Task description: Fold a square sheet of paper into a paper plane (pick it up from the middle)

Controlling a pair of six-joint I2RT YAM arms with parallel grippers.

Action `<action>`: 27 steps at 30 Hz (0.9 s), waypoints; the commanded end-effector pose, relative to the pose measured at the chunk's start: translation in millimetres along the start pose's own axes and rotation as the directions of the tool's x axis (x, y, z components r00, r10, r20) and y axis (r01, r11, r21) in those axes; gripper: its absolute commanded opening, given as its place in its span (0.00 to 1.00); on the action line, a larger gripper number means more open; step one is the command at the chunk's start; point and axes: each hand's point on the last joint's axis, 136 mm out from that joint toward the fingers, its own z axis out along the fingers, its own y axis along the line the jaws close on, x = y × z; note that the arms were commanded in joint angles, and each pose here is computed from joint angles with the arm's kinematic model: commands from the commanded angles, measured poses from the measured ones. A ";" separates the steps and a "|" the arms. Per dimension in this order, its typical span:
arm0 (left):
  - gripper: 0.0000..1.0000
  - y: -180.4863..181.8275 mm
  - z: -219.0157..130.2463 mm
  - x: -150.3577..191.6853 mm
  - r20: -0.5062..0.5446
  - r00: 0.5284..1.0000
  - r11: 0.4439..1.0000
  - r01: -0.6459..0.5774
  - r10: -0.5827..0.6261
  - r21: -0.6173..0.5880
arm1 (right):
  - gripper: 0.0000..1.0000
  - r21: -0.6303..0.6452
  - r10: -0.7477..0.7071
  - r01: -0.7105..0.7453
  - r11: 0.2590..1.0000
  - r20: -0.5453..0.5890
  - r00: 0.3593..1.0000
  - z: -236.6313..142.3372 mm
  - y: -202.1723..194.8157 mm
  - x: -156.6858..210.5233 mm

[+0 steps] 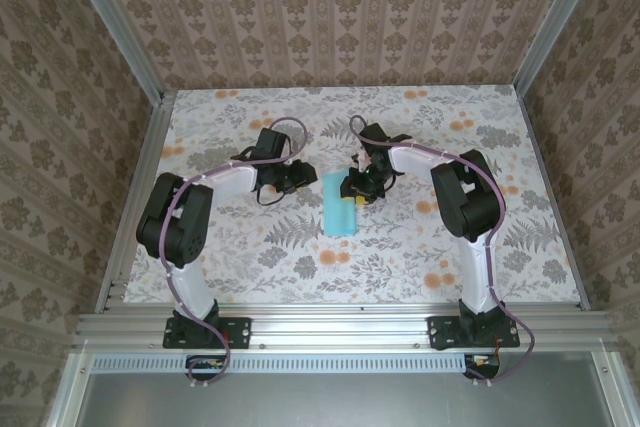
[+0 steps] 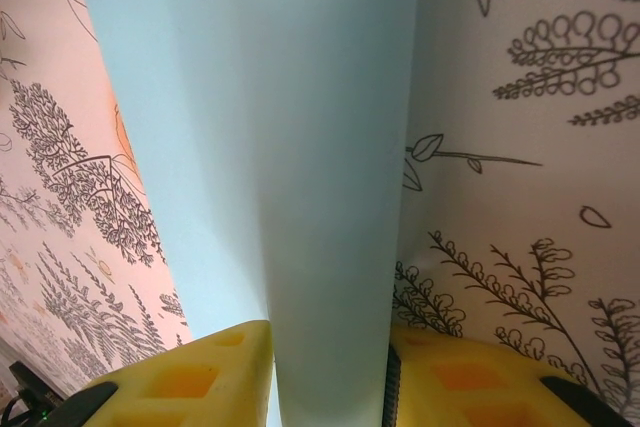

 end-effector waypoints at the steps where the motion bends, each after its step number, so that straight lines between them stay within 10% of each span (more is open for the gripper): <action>1: 0.31 -10.7 3.7 -0.2 -0.011 1.000 0.999 -0.018 0.018 0.028 | 0.35 0.218 0.098 -0.084 0.972 -0.053 0.994 23.9 -58.3 17.8; 27: 0.31 -24.2 20.0 10.5 -0.054 0.998 0.998 -0.033 0.036 0.052 | 0.36 0.264 0.099 -0.078 0.961 -0.068 0.993 30.9 -66.8 22.1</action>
